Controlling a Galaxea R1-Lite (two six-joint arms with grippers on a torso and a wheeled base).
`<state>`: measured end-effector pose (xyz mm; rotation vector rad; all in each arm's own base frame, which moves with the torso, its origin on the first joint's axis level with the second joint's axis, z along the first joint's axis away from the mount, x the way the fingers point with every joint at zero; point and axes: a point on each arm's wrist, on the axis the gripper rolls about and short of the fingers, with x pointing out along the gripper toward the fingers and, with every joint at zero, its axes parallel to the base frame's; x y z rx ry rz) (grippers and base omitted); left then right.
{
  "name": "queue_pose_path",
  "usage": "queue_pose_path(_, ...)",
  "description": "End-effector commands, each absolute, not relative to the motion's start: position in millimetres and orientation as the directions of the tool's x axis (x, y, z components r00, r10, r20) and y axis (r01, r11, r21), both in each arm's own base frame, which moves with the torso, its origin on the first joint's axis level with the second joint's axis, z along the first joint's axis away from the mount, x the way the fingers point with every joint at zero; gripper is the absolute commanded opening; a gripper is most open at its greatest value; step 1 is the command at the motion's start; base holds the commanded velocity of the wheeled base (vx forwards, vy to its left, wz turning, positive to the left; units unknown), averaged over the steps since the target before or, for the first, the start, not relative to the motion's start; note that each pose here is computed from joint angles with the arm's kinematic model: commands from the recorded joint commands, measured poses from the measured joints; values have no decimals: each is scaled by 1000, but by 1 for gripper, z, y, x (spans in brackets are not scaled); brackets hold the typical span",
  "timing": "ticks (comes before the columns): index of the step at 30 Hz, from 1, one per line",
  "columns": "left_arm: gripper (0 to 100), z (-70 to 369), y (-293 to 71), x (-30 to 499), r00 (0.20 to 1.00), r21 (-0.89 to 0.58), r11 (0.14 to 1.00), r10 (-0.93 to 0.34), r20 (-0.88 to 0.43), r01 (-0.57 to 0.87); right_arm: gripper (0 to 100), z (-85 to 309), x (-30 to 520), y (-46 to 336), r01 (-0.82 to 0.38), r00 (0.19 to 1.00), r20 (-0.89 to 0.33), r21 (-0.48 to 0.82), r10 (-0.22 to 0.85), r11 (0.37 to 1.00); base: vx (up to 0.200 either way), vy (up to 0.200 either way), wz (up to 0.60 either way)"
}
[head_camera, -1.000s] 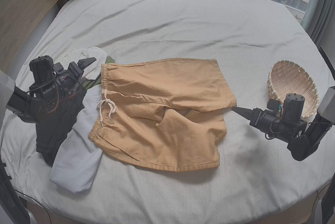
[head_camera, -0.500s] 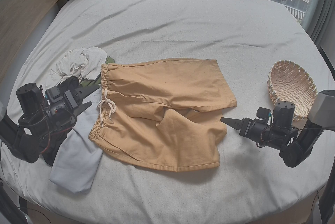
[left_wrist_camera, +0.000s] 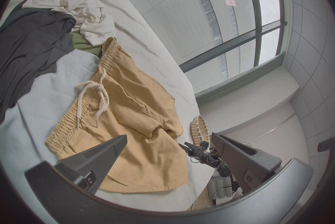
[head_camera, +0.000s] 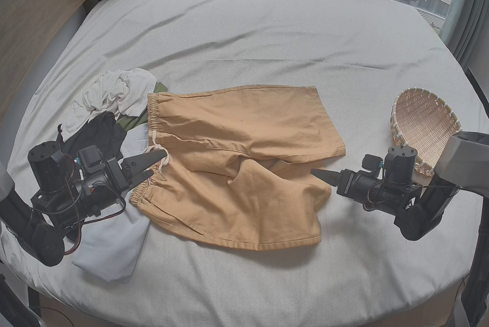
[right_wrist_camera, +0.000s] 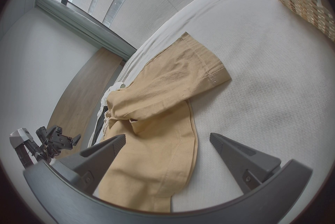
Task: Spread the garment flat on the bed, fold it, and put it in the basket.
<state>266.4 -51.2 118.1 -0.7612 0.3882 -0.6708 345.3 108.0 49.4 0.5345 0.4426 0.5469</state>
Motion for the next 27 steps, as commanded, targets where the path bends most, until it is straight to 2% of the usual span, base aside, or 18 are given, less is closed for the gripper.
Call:
queue_pose_path(1, 100, 114, -52, 263, 723, -743, 535, -683, -101, 402, 100, 42, 353, 111, -365, 766, -255, 582, 590, 727, 0, 0, 0)
queue_pose_path(3, 100, 114, -52, 262, 722, -742, 536, -684, -102, 403, 100, 41, 354, 114, -372, 763, -252, 583, 596, 723, 0, 0, 0)
queue_pose_path(4, 100, 114, -52, 262, 722, -741, 537, -684, -102, 404, 0, 41, 356, 116, -375, 762, -250, 582, 597, 722, 0, 0, 0)
queue_pose_path(15, 100, 112, -52, 260, 724, -739, 537, -683, -98, 407, 0, 37, 348, 121, -358, 767, -266, 578, 584, 733, 0, 0, 0)
queue_pose_path(27, 100, 112, -51, 257, 728, -735, 538, -680, -88, 413, 0, 41, 314, 84, -307, 825, -253, 548, 505, 778, 0, 0, 0)
